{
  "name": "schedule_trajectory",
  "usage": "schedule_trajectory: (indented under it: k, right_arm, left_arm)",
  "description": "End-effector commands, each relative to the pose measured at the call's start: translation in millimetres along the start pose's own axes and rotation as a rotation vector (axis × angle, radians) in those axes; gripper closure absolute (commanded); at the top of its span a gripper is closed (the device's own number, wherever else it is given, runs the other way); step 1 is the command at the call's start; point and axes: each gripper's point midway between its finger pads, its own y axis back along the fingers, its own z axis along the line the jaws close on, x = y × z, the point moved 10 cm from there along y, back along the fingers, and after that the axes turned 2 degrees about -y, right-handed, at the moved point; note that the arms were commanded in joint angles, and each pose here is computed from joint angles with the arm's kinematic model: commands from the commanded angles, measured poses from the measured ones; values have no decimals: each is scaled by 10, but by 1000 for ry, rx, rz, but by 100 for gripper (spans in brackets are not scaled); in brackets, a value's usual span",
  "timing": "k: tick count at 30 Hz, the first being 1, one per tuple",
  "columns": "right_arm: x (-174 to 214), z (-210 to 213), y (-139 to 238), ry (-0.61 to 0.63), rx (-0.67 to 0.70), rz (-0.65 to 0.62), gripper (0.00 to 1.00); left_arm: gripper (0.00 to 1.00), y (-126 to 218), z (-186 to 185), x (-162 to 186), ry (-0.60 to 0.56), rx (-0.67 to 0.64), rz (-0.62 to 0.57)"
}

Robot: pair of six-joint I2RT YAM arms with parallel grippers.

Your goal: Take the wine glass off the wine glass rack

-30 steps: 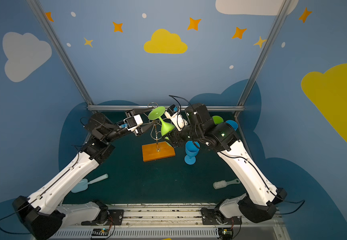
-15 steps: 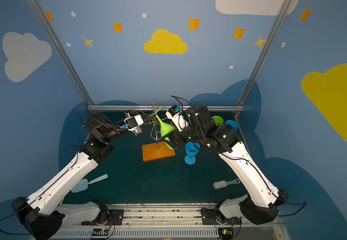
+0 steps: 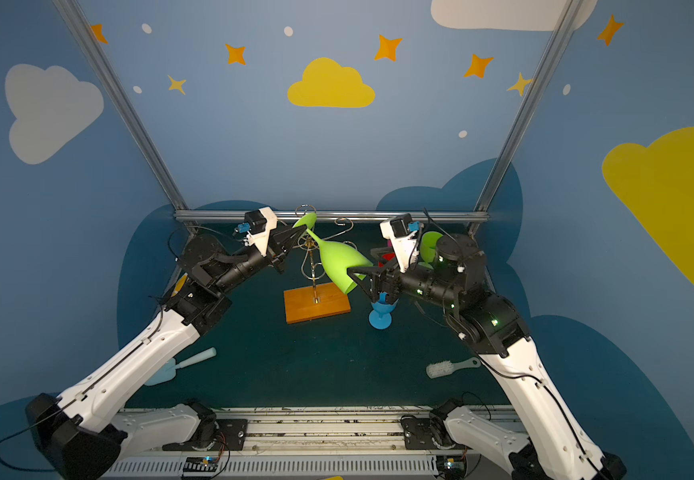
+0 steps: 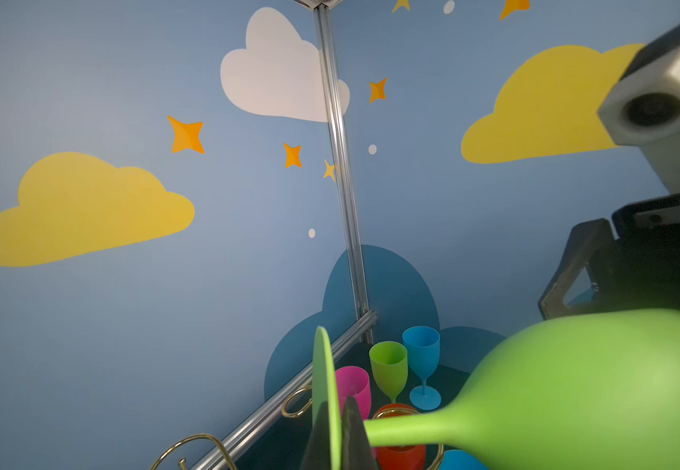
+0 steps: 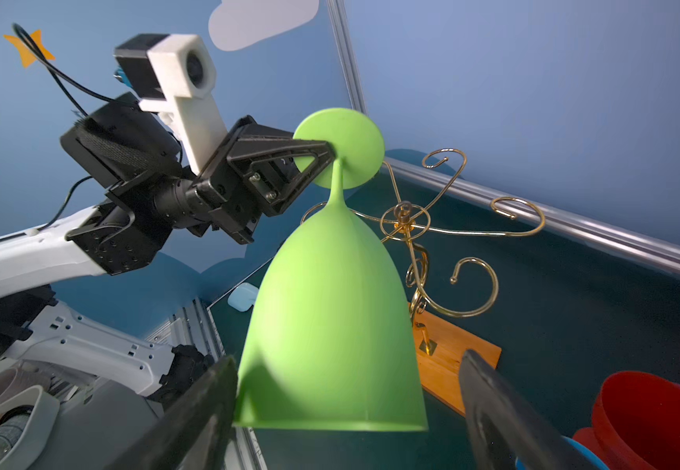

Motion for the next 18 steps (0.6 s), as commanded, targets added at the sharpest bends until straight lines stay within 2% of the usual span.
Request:
schedule_trajectory:
  k: [1,6,11,14,15,18]
  right_arm:
    - [-47,20,78,-12,-12,-84,17]
    - [5,-67,87,-25,82,-117,20]
    - [-9,-124,-30,-46,83,-118,25]
    - [-36,-164,-122,-60,86,-116,32]
    - [-42,-179,-153,-65,87,-115,37]
    - [-47,-202,-243,-72,72,-101,63]
  left_arm:
    - [97,13,52,-52,106,-36,-35]
    - [97,39,48,-53,135,-20,-45]
    - [97,45,34,-45,138,-4,-41]
    - [97,44,28,-19,151,2,-42]
    - [97,47,22,-8,155,8,-45]
    - [97,60,15,-10,160,10,-54]
